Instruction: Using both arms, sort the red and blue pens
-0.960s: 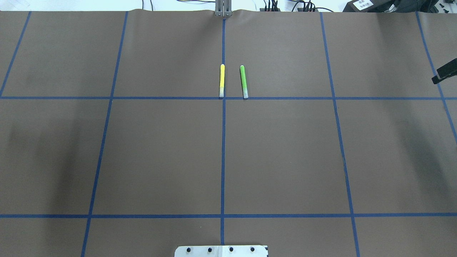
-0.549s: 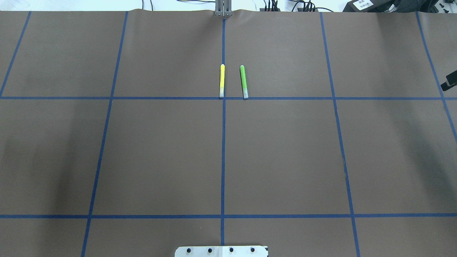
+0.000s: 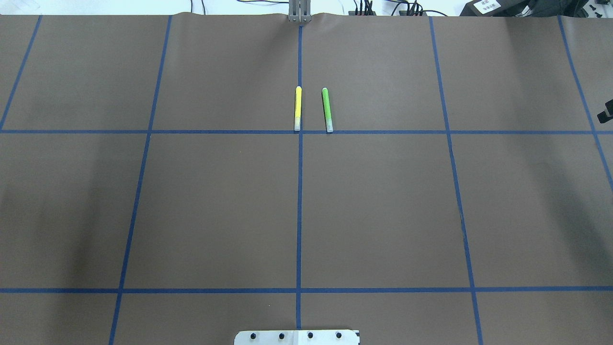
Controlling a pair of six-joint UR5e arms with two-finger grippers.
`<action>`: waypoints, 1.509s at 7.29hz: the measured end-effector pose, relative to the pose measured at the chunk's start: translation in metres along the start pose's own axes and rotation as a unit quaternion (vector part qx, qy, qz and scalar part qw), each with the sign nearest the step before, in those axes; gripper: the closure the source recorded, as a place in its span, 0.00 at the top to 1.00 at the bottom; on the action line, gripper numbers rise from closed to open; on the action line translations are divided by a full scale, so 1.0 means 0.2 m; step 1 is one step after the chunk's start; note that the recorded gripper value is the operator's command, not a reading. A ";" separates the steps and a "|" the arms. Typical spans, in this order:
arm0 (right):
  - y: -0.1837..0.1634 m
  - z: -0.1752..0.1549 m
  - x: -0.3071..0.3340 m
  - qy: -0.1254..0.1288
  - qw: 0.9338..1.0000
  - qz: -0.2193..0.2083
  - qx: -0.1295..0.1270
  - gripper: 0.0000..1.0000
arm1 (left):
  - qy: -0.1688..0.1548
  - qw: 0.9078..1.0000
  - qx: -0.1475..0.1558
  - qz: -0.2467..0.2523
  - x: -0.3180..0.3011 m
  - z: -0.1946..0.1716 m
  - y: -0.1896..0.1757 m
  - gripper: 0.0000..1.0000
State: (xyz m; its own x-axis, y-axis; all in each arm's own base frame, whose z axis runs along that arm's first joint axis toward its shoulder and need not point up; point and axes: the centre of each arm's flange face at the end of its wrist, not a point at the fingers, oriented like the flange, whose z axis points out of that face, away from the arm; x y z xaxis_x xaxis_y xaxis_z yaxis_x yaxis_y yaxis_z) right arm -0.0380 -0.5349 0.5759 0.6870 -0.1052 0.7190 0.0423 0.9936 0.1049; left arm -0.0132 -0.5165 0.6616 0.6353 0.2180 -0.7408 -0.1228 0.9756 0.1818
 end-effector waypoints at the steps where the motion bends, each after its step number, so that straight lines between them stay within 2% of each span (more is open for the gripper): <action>1: 0.00 0.00 0.00 0.000 1.000 0.000 0.000 1.00 | 0.000 1.000 -0.001 -0.006 0.00 0.00 -0.01 1.00; 4: 0.01 0.00 0.01 0.004 1.000 -0.001 -0.001 1.00 | 0.002 0.999 -0.016 -0.033 0.06 -0.05 -0.08 1.00; 7: 0.02 -0.03 0.08 0.012 1.000 -0.014 -0.020 1.00 | -0.003 1.000 -0.013 -0.013 0.06 -0.09 -0.09 1.00; 11: 0.02 -0.06 0.06 0.014 1.000 -0.020 -0.017 1.00 | -0.005 1.000 -0.002 -0.006 0.09 -0.15 -0.08 1.00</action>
State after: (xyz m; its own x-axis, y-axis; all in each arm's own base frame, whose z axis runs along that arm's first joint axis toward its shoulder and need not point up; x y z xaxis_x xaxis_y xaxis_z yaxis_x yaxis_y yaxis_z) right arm -0.0207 -0.5321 0.5759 0.7041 -0.1441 0.6954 0.0949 0.9895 0.1090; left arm -0.0220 -0.5276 0.6264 0.6447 0.2062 -0.7361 -0.1179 0.9782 0.1708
